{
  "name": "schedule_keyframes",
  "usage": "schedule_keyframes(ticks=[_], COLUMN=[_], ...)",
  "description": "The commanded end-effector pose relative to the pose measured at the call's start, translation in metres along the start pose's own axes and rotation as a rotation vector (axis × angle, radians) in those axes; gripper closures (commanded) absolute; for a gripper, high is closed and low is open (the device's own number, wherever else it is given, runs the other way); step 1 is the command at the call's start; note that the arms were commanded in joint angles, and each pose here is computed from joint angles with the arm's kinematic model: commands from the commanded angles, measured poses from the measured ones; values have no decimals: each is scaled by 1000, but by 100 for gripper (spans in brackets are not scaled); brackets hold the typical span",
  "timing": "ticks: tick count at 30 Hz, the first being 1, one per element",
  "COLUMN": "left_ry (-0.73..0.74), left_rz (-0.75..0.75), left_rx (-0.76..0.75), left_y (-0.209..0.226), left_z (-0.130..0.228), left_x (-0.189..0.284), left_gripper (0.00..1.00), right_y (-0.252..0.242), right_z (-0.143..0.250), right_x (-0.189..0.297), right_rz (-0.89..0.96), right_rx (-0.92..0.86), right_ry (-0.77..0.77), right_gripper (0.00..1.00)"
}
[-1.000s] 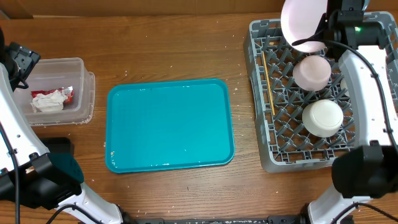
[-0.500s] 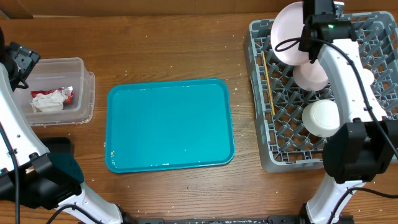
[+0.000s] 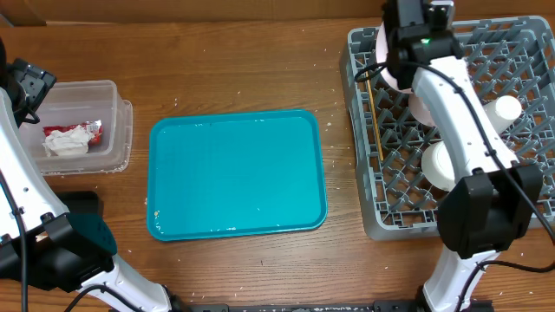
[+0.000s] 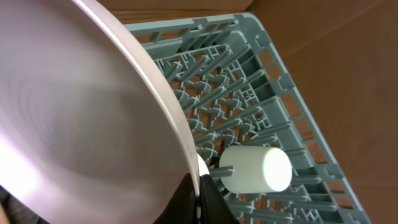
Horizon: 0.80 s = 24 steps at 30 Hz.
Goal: Sort waste into correct bins and load items into the dishwasher
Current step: 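Carry the plate right and lower it into the grey dish rack, then release the plate standing in the rack slot and withdraw the right gripper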
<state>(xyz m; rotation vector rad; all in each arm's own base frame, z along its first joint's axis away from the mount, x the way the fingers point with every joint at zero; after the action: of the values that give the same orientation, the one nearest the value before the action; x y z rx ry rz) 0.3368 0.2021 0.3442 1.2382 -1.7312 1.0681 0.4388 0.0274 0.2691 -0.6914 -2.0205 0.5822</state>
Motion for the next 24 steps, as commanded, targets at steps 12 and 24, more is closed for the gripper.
schedule_keyframes(ticks=[12,24], left_ry=[3,3], left_rz=[-3,-3], left_rx=[7,7], left_y=[-3,-3], left_z=[2,2], left_x=[-3,-3], left_gripper=[0,0], right_y=[38,-61], right_z=[7,21], right_x=[36,131], right_rz=[-273,-525], right_rx=[-4,-258], right_ry=[30,9], right_gripper=[44,0])
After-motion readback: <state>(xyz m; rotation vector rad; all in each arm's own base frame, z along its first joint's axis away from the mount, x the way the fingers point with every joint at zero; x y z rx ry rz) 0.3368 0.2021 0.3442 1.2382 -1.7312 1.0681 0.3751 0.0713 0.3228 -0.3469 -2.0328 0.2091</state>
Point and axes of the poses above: each gripper's point midway between its finger pads, its own x axis back along the fingers, its own y axis along the line the jaws close on, z = x × y, the point moved 9 cm from there along x, back along the fingers, and after that the axes turned 13 degrees about x, right-handed, at the moved point
